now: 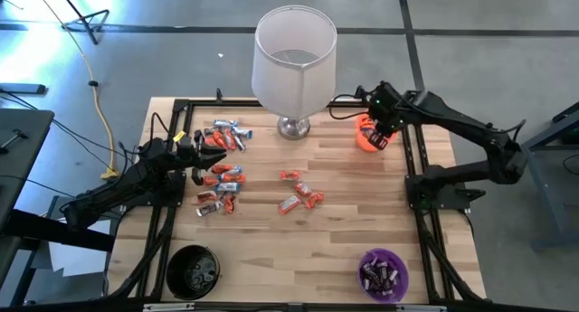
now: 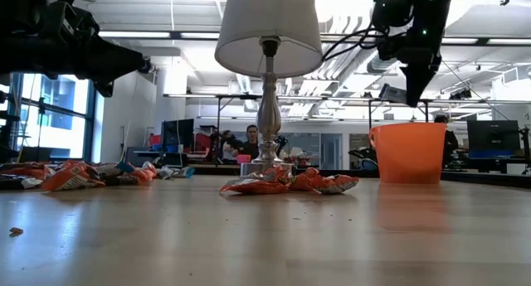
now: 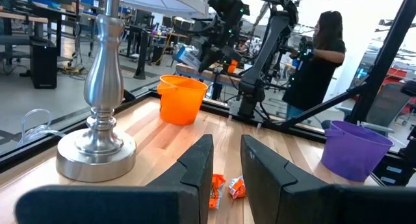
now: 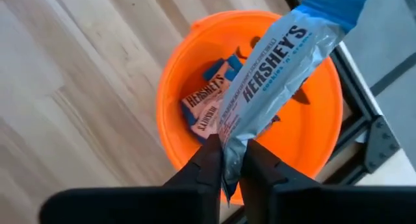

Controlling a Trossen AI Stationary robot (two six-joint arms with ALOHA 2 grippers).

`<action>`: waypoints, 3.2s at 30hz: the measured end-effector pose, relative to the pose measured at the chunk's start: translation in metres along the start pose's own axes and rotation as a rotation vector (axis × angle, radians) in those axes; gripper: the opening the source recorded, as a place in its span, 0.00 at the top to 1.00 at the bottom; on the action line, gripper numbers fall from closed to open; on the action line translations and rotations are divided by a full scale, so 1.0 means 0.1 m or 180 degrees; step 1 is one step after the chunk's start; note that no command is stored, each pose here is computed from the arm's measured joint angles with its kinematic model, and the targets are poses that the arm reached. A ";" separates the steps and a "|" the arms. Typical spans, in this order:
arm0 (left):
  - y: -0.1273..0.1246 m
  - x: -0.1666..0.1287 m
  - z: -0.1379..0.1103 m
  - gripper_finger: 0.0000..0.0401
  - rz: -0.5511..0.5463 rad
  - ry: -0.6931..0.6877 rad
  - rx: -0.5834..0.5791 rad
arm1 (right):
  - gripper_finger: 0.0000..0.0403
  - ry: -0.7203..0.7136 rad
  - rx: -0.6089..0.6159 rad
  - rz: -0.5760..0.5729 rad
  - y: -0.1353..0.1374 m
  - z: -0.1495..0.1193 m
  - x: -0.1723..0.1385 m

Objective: Sort candy
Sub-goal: Put the orange chocolate bar into the black bucket

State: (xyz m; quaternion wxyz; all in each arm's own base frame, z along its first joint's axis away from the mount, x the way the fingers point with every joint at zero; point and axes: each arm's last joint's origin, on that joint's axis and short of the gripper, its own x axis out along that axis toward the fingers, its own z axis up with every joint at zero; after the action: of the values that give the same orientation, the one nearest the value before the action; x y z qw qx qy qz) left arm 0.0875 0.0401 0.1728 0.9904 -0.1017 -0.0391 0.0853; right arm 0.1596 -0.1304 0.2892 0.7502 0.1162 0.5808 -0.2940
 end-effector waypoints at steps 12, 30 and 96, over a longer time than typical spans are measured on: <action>0.00 0.00 0.00 0.84 -0.0001 -0.0001 0.0000 | 0.58 -0.0006 -0.0075 -0.0318 -0.10 0.01 0.01; 0.00 0.00 0.00 0.84 -0.0001 0.0000 0.0000 | 0.55 -0.0546 -0.0277 0.1721 0.99 0.08 -0.20; -0.10 0.01 0.03 0.84 -0.0619 0.0188 -0.1928 | 0.55 -0.1716 0.0735 0.1032 2.39 -0.39 -0.39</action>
State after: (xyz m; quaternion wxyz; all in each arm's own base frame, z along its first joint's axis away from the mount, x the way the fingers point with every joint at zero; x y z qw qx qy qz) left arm 0.0896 0.0309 0.1776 0.9193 -0.3902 -0.0435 -0.0283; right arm 0.2603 0.0929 0.2738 0.8957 0.2094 0.2983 -0.2549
